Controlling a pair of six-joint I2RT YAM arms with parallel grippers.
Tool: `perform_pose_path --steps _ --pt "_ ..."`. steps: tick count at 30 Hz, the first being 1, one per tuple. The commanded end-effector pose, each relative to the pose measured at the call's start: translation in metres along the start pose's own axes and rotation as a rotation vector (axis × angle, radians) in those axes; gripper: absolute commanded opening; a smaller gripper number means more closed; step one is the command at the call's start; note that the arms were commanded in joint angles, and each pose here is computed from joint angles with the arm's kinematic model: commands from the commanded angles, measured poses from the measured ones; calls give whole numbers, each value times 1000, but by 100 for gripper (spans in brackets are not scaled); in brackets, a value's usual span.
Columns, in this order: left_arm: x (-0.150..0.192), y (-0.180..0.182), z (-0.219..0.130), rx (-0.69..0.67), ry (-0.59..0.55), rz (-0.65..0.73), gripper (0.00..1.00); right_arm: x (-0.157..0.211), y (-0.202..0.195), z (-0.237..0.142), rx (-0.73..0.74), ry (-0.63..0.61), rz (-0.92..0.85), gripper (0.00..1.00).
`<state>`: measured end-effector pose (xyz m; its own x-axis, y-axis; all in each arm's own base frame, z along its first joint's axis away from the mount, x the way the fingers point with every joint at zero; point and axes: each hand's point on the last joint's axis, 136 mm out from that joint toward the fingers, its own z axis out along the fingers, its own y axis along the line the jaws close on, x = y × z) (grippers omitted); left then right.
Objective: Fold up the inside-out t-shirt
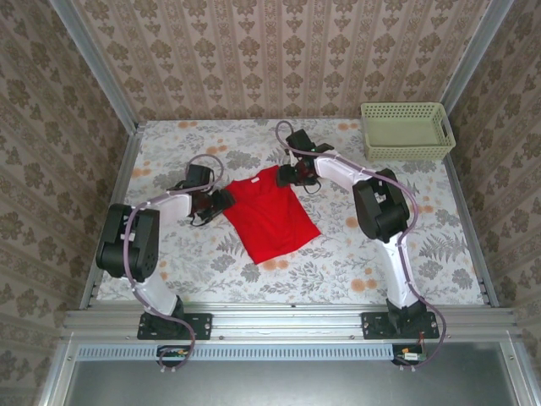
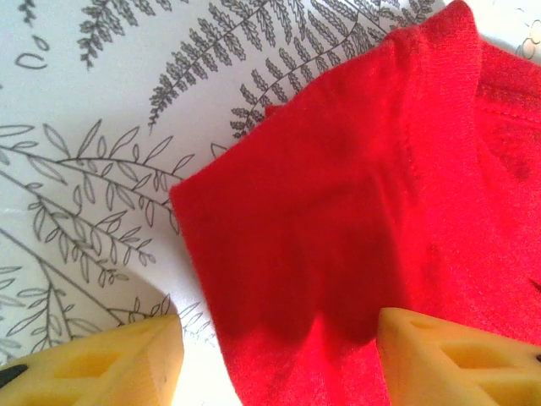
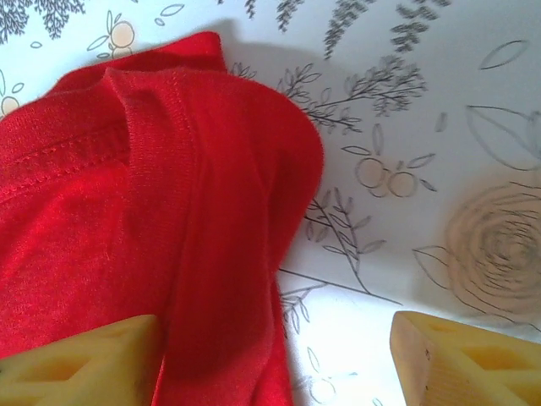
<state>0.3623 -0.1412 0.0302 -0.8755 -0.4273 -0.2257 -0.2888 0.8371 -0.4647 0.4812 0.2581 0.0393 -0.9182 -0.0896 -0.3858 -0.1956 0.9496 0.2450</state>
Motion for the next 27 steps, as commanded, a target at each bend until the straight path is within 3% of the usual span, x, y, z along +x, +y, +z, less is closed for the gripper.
perform_pose_path --steps 1,8,14,20,27 --pt "-18 -28 16 106 -23 22 61 5 13 11 -64 62 -10 72" --pt "-23 -37 40 110 21 49 56 19 23 33 -57 130 -14 63" --pt "-19 -49 51 148 42 75 50 24 25 33 -59 133 0 42" --pt "-21 -61 44 230 15 81 36 28 30 21 -88 99 26 20" --pt "-20 -69 27 297 -25 94 36 46 30 5 -110 57 106 15"
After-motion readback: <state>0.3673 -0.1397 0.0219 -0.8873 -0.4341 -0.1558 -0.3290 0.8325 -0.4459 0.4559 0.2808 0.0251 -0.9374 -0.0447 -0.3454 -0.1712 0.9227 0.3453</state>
